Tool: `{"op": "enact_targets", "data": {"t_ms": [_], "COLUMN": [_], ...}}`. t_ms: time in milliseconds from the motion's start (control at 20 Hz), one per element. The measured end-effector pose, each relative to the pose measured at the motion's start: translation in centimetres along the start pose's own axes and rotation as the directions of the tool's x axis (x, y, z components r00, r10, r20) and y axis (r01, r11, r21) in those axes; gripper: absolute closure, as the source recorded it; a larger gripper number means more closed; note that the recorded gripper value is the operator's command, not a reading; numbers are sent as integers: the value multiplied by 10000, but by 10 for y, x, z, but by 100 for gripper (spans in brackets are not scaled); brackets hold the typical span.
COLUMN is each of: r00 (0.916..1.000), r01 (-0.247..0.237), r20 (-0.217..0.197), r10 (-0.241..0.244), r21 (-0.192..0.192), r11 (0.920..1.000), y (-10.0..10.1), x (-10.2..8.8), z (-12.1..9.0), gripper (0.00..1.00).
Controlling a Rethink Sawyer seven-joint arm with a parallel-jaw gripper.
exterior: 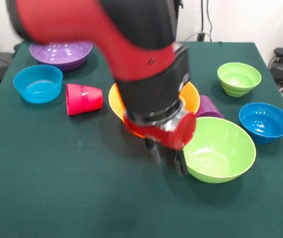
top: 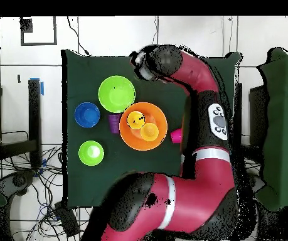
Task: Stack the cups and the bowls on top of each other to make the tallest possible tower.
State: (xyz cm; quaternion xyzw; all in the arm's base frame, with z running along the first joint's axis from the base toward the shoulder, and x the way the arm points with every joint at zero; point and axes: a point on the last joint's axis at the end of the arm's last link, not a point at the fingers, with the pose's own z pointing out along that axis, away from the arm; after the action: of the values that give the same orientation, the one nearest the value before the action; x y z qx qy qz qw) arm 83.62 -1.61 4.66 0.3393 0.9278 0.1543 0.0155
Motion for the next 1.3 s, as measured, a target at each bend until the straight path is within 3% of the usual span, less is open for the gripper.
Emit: {"op": "enact_targets", "data": {"t_ms": [50,100,200,250,300,350,400,450,500,650,750,1000,1300], "r00": [9963,9853,9684,9539,9311,9141,9075,8820,8687,8522,8480,8435,8369], "r01": [831,1649,2397,2874,3465,3813,3934,4337,4500,4619,4612,4650,4800], "r20": [-189,-351,-475,-560,-690,-807,-857,-1050,-1178,-1395,-1462,-1433,-1261], "r10": [-837,-1673,-2448,-2948,-3583,-3974,-4113,-4595,-4811,-5043,-5094,-5177,-5326], "r21": [-316,-646,-928,-1121,-1410,-1625,-1705,-2009,-2180,-2524,-2699,-2875,-2984], "r11": [9960,9842,9664,9512,9274,9101,9034,8784,8660,8503,8452,8373,8249], "y": [-6,-12,-15,-16,-16,-16,-15,-12,-10,-3,3,13,26], "x": [-3,-7,-7,-5,-2,3,5,14,20,31,36,37,29], "z": [12,24,36,44,55,63,66,76,81,90,91,82,55], "gripper": [0,0,0,0,0,0,0,0,0,0,0,0,0]}}
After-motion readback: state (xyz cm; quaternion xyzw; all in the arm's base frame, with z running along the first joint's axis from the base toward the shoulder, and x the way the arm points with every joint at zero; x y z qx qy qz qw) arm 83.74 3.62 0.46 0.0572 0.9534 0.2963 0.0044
